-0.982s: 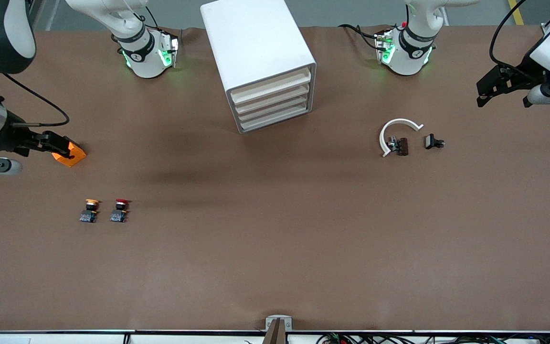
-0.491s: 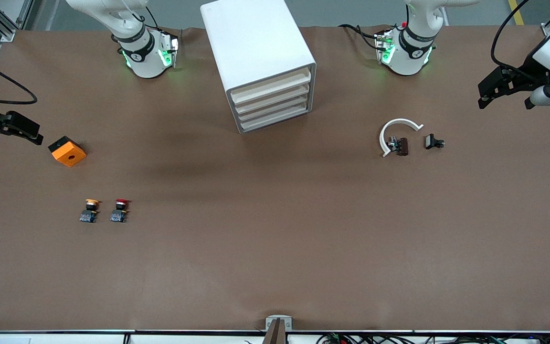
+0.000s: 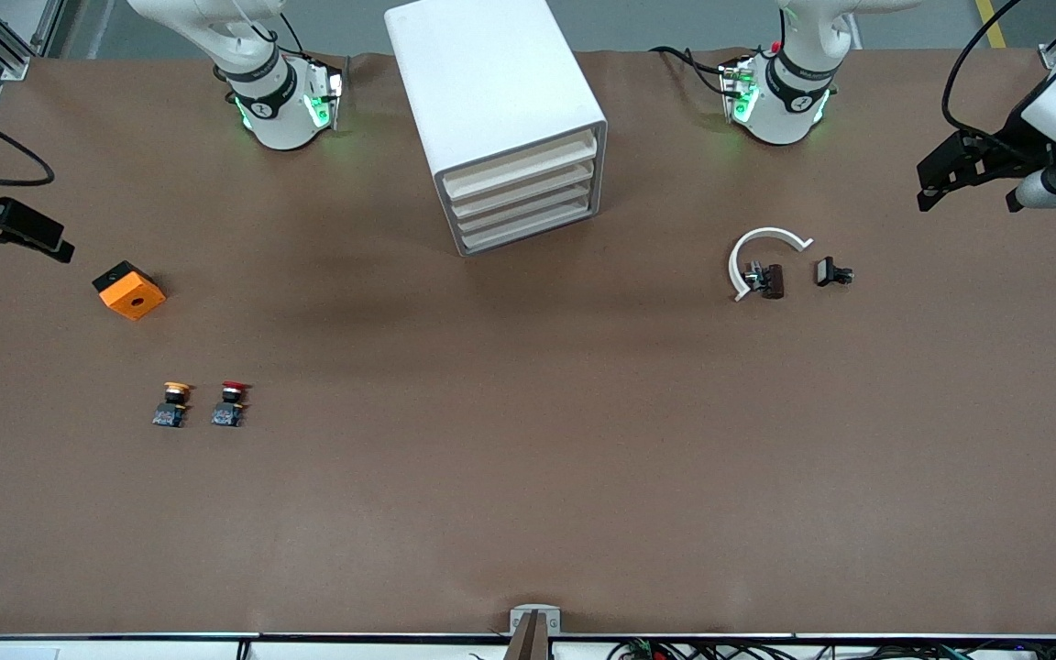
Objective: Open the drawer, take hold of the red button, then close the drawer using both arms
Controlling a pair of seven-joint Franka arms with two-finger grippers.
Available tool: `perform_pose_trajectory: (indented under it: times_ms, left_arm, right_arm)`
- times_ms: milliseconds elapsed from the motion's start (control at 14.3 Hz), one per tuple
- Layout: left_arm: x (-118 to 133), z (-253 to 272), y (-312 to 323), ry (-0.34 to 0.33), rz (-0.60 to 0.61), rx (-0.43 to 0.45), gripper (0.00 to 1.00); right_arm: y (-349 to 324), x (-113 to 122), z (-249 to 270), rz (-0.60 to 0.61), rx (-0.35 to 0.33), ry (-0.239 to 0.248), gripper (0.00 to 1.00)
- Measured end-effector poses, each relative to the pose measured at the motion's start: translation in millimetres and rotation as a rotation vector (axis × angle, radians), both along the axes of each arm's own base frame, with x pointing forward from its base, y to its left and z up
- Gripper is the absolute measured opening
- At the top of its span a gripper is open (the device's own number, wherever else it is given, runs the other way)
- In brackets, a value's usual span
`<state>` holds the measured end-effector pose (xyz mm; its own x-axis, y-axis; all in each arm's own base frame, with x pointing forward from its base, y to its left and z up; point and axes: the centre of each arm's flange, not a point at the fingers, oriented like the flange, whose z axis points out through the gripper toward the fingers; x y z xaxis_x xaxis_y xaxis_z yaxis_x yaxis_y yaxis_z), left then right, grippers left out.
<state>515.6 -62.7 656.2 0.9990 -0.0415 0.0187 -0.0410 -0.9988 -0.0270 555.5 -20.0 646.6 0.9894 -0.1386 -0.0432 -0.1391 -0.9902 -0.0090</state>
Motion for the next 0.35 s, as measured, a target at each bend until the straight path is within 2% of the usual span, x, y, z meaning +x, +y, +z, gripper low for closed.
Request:
perform_pose_trajectory:
  times_ms: [351]
  left_arm:
    - [-0.6, -0.8, 0.2, 0.007, 0.0, 0.001, 1.0]
  right_arm:
    - [-4.7, -6.0, 3.9, 0.044, 0.004, 0.009, 1.0]
